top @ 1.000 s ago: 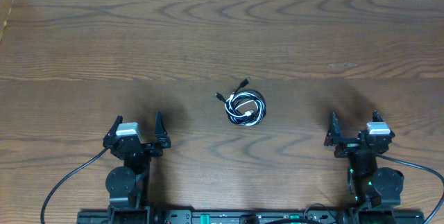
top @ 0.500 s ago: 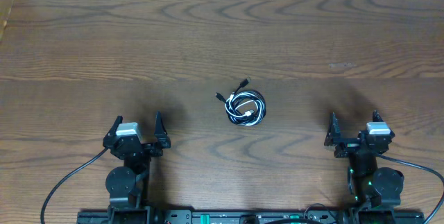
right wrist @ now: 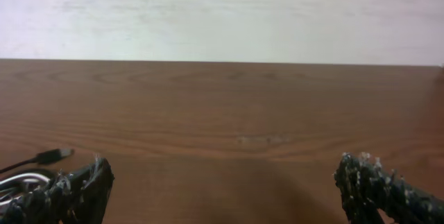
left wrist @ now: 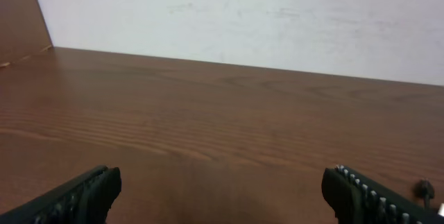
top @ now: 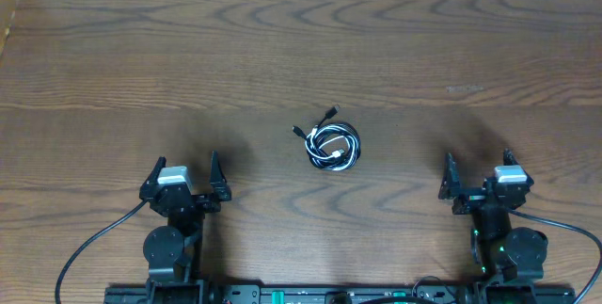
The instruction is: Untangle cables
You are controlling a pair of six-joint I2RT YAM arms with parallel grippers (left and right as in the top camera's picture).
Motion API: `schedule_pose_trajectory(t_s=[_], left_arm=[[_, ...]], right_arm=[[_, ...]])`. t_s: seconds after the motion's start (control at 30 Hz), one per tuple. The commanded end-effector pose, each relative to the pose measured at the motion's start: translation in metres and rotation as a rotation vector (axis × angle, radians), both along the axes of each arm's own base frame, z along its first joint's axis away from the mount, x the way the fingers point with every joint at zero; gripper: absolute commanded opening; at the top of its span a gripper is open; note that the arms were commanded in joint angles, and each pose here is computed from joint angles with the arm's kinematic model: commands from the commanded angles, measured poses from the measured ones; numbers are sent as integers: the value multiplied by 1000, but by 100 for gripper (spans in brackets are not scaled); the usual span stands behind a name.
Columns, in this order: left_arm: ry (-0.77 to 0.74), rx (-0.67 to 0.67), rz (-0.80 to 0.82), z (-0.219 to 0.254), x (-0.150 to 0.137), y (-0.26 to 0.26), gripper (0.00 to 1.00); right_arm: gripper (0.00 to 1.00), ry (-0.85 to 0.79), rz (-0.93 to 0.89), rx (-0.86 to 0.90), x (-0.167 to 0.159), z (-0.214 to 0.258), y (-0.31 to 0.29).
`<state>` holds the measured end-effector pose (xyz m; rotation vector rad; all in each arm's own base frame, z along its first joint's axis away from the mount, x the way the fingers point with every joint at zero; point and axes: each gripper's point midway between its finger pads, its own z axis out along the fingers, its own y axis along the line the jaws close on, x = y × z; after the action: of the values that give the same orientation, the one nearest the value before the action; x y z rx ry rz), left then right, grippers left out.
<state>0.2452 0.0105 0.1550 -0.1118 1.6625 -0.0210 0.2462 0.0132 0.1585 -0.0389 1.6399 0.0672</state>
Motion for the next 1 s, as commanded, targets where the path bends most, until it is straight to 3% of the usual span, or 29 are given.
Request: schedule_pose_trajectory(t_s=[0.0, 0.27, 0.47, 0.73, 0.97], left_arm=[[2, 22, 12, -1, 1, 3, 98], [-14, 71, 4, 28, 3, 2, 98], [72, 59, -67, 49, 11, -9, 98], [228, 107, -120, 92, 41, -18, 98], [381, 156, -195, 112, 62, -35, 98]], right_arm=[[99, -20, 91, -20, -2, 4, 16], [99, -60, 156, -3, -6, 26, 27], [99, -46, 207, -3, -7, 55, 35], [99, 89, 314, -84, 20, 96, 52], [99, 356, 398, -69, 61, 114, 63]])
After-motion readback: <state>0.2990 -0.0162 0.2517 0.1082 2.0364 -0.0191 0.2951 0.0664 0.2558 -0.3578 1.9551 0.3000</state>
